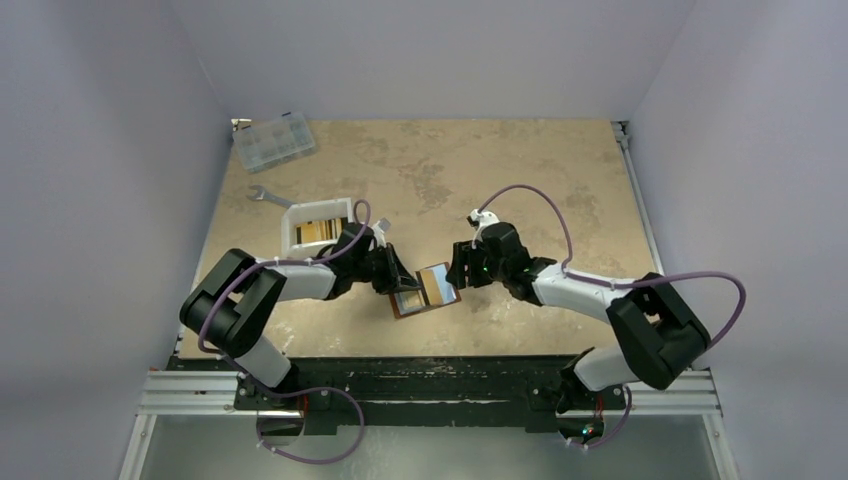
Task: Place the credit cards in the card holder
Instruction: Insert the credit card into the card holder.
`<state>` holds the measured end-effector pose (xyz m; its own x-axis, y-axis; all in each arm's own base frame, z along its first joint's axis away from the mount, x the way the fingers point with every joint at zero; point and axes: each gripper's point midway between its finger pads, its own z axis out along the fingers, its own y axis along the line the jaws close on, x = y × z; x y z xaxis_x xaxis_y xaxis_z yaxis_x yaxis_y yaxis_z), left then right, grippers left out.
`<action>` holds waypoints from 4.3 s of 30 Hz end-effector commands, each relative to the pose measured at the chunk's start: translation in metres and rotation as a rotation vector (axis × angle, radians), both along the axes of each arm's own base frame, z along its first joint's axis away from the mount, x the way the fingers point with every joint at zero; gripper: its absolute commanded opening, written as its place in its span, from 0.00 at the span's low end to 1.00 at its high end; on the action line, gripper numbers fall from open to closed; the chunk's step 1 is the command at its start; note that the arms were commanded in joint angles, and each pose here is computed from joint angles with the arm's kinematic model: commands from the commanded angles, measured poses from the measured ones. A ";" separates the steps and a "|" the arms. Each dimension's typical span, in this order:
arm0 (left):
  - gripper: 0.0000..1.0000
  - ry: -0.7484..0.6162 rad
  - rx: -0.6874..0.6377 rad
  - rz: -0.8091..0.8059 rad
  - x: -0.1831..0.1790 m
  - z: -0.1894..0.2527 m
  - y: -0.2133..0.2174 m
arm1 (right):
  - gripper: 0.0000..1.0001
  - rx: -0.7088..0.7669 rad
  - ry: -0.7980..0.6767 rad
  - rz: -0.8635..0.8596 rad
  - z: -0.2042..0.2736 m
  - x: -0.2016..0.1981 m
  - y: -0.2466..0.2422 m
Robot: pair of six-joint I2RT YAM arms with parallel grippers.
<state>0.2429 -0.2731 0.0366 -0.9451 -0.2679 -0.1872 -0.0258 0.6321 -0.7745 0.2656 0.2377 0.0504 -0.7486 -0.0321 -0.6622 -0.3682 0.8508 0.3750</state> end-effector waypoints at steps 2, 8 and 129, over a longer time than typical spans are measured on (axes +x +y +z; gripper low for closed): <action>0.00 0.001 -0.015 0.001 -0.002 -0.006 0.001 | 0.60 -0.027 0.007 0.055 -0.007 0.010 0.012; 0.00 -0.001 -0.004 -0.010 -0.003 -0.006 0.002 | 0.43 -0.090 0.025 0.019 -0.024 0.014 0.005; 0.00 -0.014 0.134 -0.215 -0.012 -0.045 -0.040 | 0.54 0.180 0.238 0.025 -0.005 -0.031 -0.006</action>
